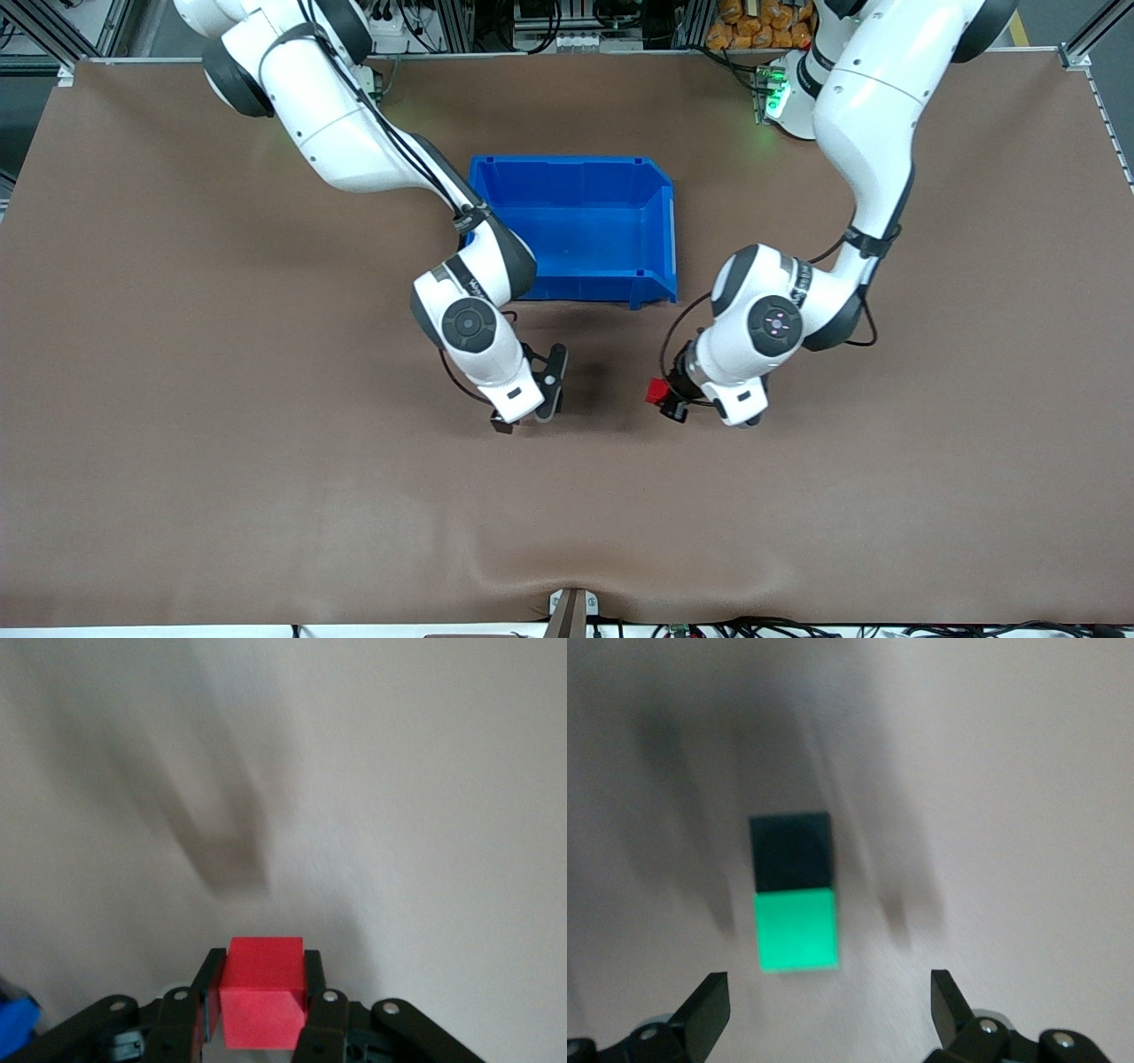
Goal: Attach green and red cubes to black cube
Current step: 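Open the right gripper and release the green cube beside the black cube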
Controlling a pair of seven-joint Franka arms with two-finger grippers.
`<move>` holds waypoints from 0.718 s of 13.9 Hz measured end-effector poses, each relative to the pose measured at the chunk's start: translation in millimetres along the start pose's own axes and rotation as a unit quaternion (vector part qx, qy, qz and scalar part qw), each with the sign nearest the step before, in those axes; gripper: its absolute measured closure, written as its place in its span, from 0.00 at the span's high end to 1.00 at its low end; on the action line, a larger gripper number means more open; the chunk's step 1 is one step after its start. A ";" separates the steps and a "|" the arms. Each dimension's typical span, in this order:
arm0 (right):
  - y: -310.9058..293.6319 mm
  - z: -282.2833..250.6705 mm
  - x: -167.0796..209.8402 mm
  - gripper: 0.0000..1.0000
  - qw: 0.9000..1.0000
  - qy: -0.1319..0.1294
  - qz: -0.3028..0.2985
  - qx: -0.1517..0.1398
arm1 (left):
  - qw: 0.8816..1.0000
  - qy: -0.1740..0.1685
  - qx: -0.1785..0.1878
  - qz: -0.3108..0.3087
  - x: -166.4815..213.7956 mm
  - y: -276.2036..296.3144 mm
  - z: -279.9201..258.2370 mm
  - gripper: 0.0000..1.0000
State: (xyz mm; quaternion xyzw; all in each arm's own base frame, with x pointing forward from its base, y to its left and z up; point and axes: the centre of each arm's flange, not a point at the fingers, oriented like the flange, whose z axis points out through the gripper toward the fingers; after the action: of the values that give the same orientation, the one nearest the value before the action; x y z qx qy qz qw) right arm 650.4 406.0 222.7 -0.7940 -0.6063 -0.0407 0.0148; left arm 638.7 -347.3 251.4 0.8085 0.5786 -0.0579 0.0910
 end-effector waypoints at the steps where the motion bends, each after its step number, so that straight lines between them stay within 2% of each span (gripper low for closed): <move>1: 10.9 -13.2 -8.6 1.00 1.000 -0.001 0.011 0.001 | 1.000 -0.003 -0.004 0.003 -10.8 4.8 2.7 0.40; 4: 49.2 -53.4 -40.8 1.00 0.999 0.013 0.050 -0.007 | 1.000 -0.013 -0.014 0.008 -30.0 19.5 18.9 0.40; 6: 76.9 -78.3 -72.8 1.00 0.996 0.020 0.086 -0.001 | 1.000 -0.026 -0.017 0.000 -44.8 25.2 33.9 0.40; 10: 137.6 -154.0 -170.3 1.00 0.986 0.018 0.166 -0.006 | 0.998 -0.042 -0.040 -0.032 -83.3 24.3 58.2 0.40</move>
State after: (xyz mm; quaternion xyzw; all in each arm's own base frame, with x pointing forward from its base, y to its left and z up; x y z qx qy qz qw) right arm 731.3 194.6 365.7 -0.8830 -0.4652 -0.0558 0.0276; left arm 635.4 -444.4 213.1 0.7824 0.6014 -0.0709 0.1456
